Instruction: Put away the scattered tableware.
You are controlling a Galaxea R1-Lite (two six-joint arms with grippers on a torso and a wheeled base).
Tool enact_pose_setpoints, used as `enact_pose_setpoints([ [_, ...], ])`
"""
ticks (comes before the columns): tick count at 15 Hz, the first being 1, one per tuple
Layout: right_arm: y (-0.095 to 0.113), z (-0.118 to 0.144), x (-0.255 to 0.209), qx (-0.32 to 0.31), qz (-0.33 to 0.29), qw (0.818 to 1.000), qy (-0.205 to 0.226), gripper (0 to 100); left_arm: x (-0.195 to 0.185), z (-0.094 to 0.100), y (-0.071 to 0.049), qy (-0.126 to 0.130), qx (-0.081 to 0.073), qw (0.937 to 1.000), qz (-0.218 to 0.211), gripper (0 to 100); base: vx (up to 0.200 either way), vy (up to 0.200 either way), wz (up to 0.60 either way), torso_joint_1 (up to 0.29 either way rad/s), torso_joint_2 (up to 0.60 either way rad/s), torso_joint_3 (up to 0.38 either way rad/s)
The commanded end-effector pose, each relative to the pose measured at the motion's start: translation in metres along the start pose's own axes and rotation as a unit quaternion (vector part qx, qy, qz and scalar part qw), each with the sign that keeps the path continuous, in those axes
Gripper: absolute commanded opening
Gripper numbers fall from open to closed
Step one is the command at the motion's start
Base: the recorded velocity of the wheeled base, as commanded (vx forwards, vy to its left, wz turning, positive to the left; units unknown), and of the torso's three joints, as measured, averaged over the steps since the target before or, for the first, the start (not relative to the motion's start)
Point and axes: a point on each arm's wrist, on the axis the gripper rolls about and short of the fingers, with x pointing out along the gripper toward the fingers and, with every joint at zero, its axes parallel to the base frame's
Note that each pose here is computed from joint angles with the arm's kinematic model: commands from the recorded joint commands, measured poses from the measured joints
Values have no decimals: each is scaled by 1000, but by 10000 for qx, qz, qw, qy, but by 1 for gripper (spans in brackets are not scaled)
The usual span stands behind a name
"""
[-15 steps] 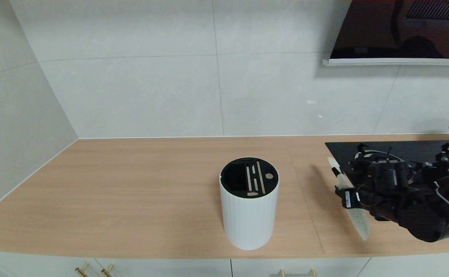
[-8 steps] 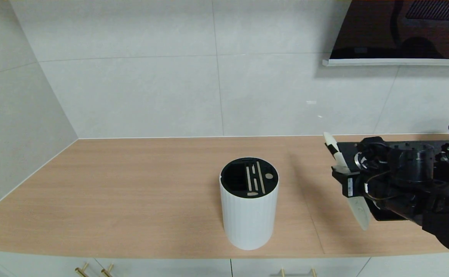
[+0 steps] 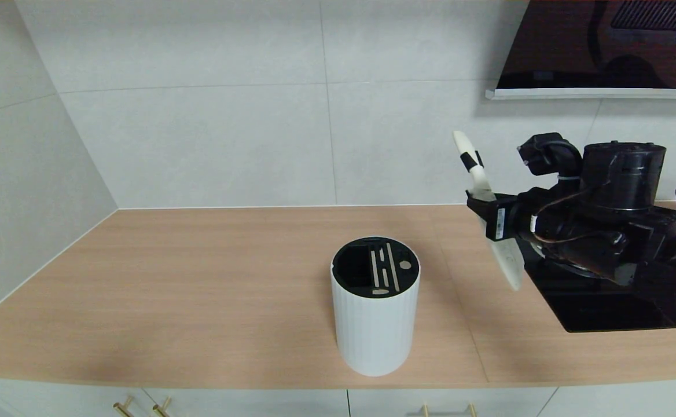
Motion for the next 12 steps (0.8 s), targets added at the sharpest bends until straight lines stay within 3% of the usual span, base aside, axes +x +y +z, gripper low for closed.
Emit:
enact_pose_setpoints([
  [1, 17, 13, -12, 52, 265, 9994, -214, 0, 77, 49, 29, 480, -180, 9951, -844, 100, 0, 0, 0, 0, 0, 0],
  [3, 24, 7, -18, 24, 378, 9992, -147, 0, 103, 50, 33, 475, -179, 9933, -1039, 100, 0, 0, 0, 0, 0, 0],
  [5, 38, 17, -36, 50, 671, 9973, -296, 0, 134, 39, 29, 824, -513, 9862, -1338, 100, 0, 0, 0, 0, 0, 0],
  [6, 48, 19, -44, 51, 863, 9957, -339, 0, 144, 37, 25, 881, -650, 9853, -1312, 100, 0, 0, 0, 0, 0, 0],
  [7, 56, 17, -48, 29, 999, 9945, -310, 0, 153, 39, 21, 750, -821, 9853, -1299, 100, 0, 0, 0, 0, 0, 0],
  [8, 65, 11, -51, -11, 1126, 9934, -229, 0, 163, 41, 16, 587, -1158, 9826, -1328, 100, 0, 0, 0, 0, 0, 0],
  [9, 72, 8, -51, -33, 1192, 9927, -171, 0, 171, 42, 8, 465, -1588, 9755, -1451, 100, 0, 0, 0, 0, 0, 0],
  [11, 81, 4, -52, -3, 1319, 9912, -98, 0, 185, 44, -3, 176, -2297, 9576, -1732, 100, 0, 0, 0, 0, 0, 0],
  [12, 86, 2, -55, 64, 1417, 9899, -71, 0, 192, 43, -7, 26, -2559, 9484, -1873, 100, 0, 0, 0, 0, 0, 0],
])
